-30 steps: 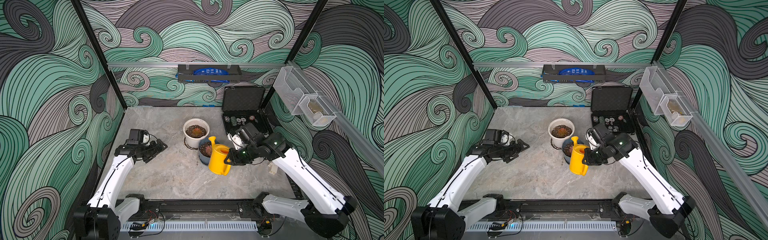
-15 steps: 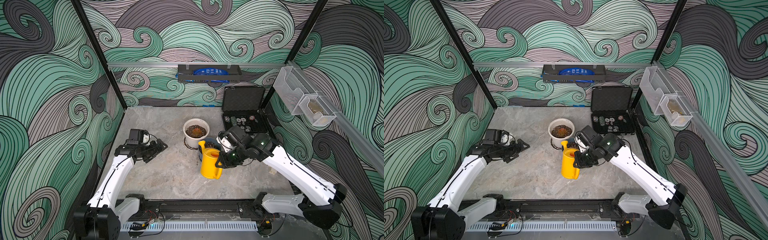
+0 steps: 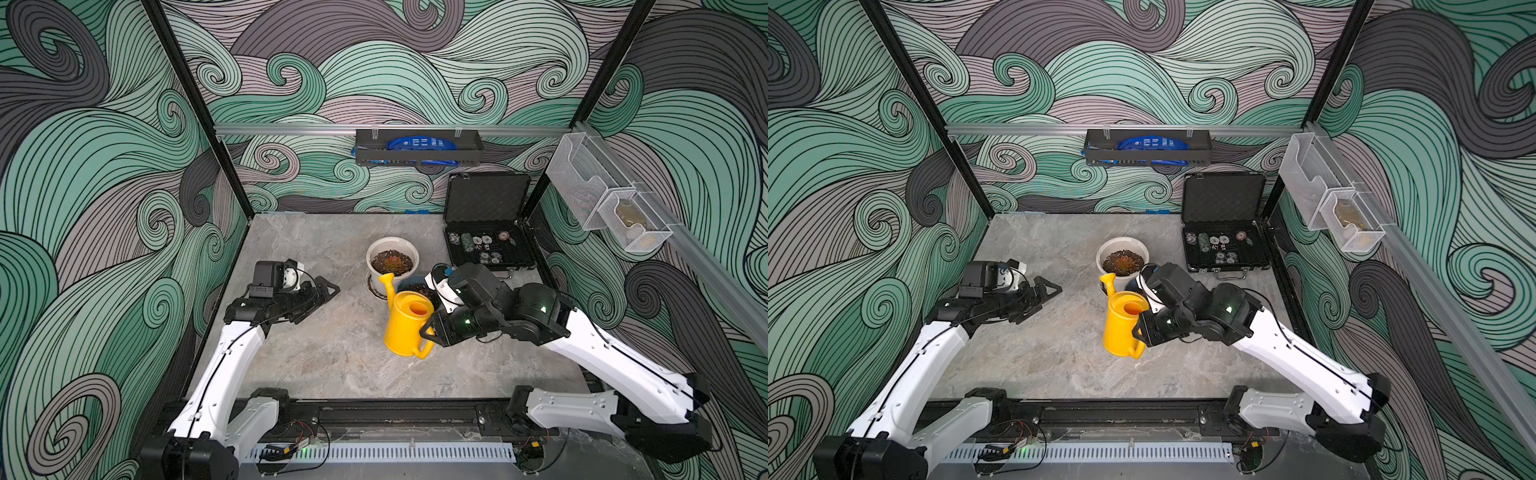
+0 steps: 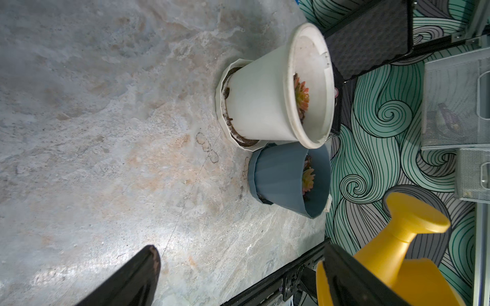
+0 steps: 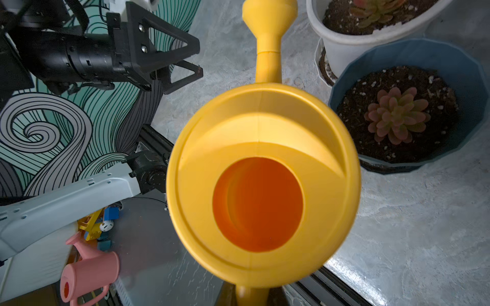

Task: Water the succulent around the soil edge
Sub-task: Water the soil of the potted plant with water, then place the watering can at the center of the board, then reset both arms

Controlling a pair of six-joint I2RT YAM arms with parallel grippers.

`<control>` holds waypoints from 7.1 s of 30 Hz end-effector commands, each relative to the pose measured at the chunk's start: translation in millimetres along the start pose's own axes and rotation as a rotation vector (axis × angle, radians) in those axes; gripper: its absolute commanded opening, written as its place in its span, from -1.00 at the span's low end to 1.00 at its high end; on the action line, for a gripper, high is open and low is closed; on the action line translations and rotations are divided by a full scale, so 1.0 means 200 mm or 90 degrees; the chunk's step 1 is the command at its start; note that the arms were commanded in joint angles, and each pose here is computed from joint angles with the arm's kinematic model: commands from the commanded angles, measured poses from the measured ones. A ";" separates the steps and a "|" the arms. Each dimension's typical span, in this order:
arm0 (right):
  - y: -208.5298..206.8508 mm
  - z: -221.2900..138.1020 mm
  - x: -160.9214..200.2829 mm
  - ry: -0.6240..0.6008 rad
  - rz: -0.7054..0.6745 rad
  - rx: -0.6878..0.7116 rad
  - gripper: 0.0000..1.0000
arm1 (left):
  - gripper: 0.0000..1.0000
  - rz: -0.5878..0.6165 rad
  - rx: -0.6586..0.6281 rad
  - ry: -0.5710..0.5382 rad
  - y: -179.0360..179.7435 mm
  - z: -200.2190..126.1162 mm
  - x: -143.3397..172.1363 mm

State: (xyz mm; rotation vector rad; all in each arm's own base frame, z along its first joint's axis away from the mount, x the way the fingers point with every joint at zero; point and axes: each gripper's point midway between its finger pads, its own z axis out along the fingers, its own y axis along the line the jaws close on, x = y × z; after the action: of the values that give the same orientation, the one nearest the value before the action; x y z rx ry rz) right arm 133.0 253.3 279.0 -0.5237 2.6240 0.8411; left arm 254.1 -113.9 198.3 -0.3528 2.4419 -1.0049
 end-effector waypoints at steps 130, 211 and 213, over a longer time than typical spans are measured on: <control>-1.49 -0.63 -0.79 -0.815 0.161 0.498 0.98 | 0.97 0.116 -0.380 -0.580 -0.05 -0.46 -1.13; -1.75 0.03 -0.46 -0.736 -0.101 0.472 0.98 | 0.98 0.456 -0.350 -0.406 0.75 0.40 -0.69; -1.75 0.03 -0.47 -0.735 -0.102 0.473 0.98 | 0.98 0.458 -0.348 -0.408 0.74 0.40 -0.69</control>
State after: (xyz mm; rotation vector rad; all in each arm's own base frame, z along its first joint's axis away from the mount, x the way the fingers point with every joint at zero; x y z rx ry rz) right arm 369.9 13.5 138.1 0.0042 1.5977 -0.0246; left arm 401.1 -1.0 82.8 0.0364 1.9580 0.1056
